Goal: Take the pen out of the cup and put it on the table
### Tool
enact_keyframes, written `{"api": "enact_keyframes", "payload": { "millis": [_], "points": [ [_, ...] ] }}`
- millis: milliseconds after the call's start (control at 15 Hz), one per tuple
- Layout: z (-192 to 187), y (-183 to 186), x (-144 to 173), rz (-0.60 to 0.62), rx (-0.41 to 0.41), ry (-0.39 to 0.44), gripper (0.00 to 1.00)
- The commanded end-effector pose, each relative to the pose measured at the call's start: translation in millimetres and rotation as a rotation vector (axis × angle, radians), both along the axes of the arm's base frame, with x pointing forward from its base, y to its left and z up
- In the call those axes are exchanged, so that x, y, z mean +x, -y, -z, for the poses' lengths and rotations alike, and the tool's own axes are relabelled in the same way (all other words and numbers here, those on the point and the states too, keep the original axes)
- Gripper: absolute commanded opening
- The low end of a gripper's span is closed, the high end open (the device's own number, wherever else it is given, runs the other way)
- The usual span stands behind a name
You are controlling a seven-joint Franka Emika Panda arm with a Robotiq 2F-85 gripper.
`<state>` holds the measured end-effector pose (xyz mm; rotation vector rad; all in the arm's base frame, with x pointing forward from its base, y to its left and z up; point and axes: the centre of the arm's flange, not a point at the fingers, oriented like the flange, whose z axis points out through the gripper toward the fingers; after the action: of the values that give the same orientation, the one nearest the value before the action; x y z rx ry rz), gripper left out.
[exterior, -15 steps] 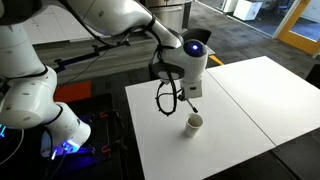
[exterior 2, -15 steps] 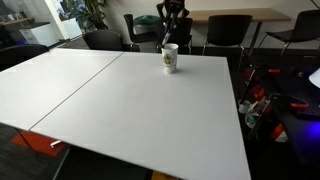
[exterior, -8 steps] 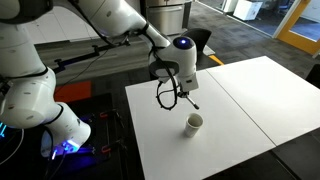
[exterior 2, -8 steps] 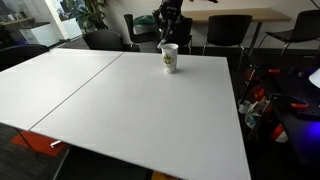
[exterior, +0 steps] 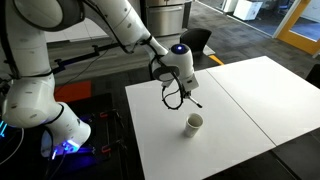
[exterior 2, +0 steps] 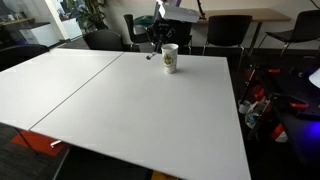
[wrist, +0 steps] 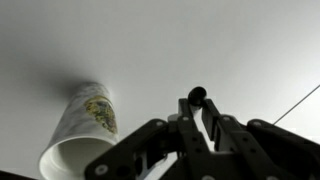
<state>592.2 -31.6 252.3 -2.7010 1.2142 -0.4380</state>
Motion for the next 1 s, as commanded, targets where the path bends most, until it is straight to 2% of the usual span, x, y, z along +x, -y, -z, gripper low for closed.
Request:
{"api": "enact_keyframes", "payload": {
  "millis": [0, 333, 400, 467, 600, 933],
  "points": [
    [22.3, -20.0, 33.8, -0.051, -0.043, 0.061, 0.05],
    [50.1, -36.6, 61.2, -0.078, -0.068, 0.091, 0.05],
    [53.5, -38.5, 65.1, -0.076, -0.07, 0.089, 0.14],
    [56.4, -39.4, 67.9, -0.079, -0.074, 0.091, 0.43],
    [58.3, -39.5, 71.3, -0.076, -0.08, 0.097, 0.51],
    [41.9, -33.7, 65.3, -0.053, -0.079, 0.113, 0.89]
  ]
}}
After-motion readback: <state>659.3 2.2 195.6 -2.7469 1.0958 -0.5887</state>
